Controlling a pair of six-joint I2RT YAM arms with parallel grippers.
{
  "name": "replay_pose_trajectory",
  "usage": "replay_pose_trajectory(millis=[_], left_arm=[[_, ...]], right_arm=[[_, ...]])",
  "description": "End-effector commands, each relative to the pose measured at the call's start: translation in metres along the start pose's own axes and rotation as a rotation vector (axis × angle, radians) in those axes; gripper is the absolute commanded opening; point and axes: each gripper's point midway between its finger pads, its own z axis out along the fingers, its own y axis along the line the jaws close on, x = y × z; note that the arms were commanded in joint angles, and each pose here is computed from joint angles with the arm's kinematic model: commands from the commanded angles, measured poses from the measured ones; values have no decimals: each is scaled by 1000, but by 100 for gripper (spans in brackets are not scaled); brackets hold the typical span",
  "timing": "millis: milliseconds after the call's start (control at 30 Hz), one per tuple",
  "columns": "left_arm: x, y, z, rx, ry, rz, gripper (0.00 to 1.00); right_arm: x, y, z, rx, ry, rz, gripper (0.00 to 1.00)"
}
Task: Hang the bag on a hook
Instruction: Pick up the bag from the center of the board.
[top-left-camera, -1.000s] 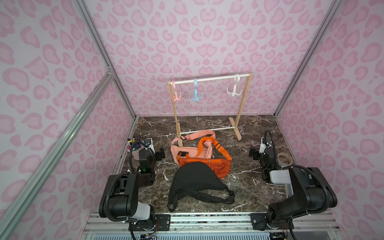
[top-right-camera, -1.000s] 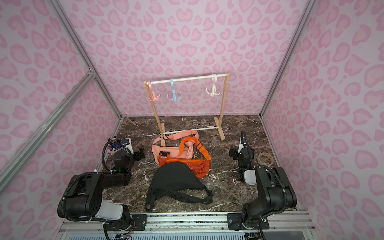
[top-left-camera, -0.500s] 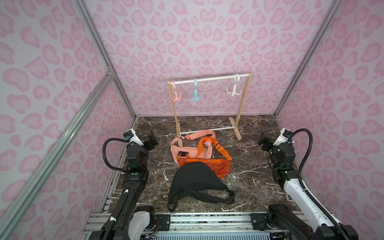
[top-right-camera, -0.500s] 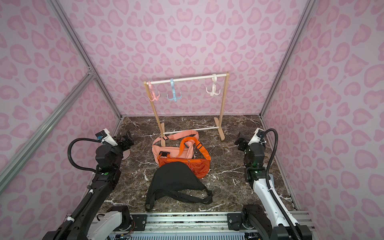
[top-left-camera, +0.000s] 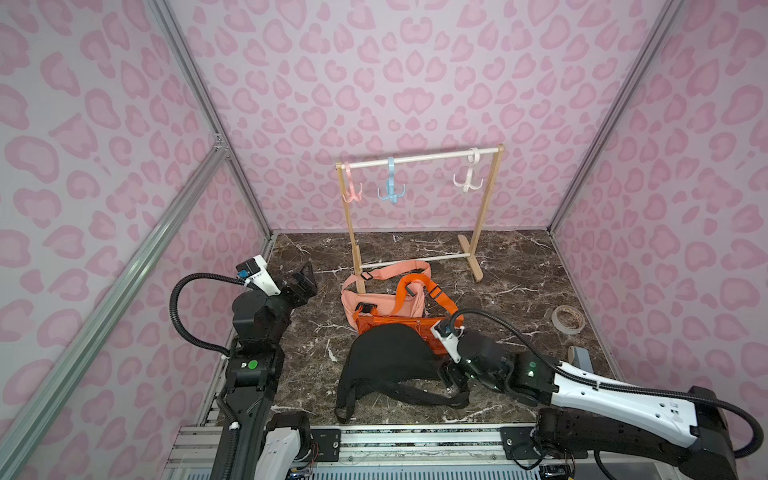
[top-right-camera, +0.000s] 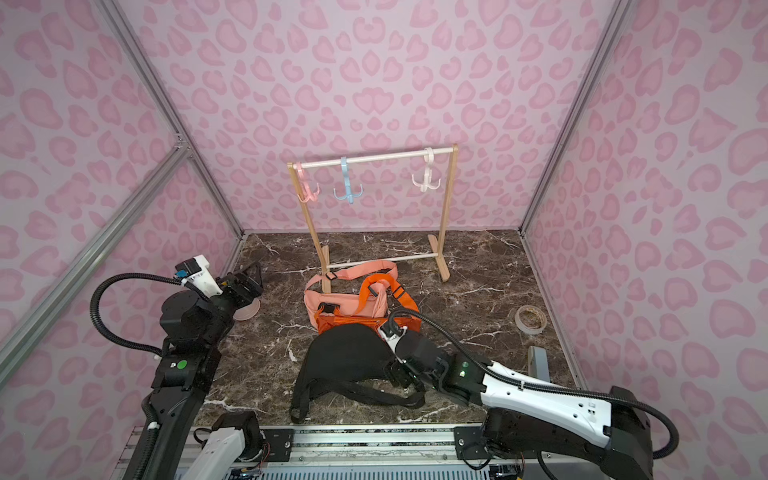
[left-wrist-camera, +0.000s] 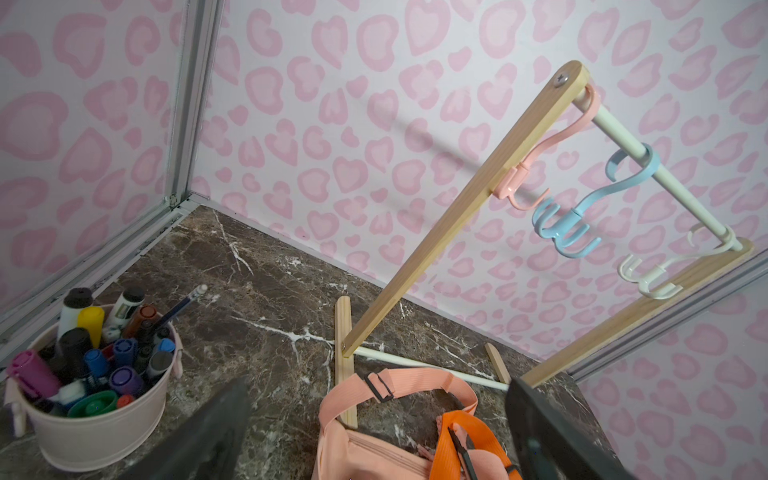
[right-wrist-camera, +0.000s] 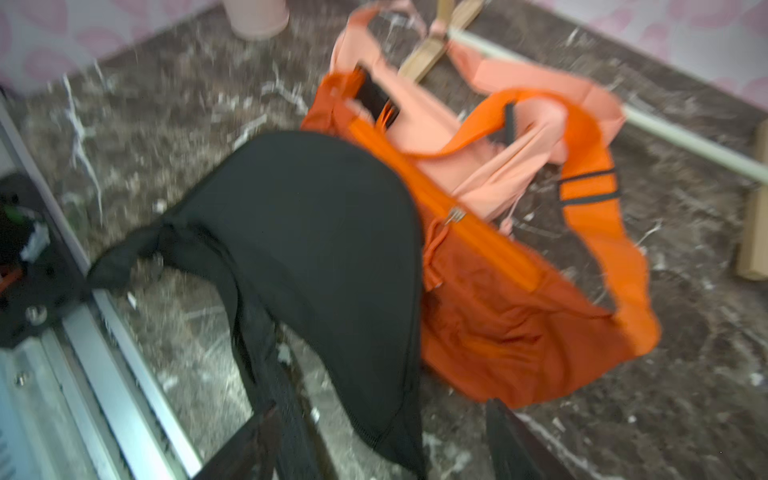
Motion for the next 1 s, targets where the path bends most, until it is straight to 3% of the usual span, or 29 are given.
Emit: replay_pose_trajectory(millis=[0, 233, 533, 667, 800, 967], left_arm=[[-2, 1, -7, -11, -11, 23, 96], [-7, 6, -16, -57, -24, 44, 96], [-11, 9, -25, -79, -48, 55, 96], [-14, 9, -27, -88, -54, 65, 96], [-15, 10, -28, -94, -62, 65, 96], [-14, 4, -25, -58, -52, 61, 96]], right_arm=[[39, 17, 20, -43, 157, 7, 77], [71, 51, 60, -68, 301, -80, 76], [96, 56, 87, -23, 393, -150, 70], [110, 60, 92, -5, 445, -204, 46], [110, 60, 91, 2, 455, -211, 1], [50, 72, 67, -65, 336, -198, 0]])
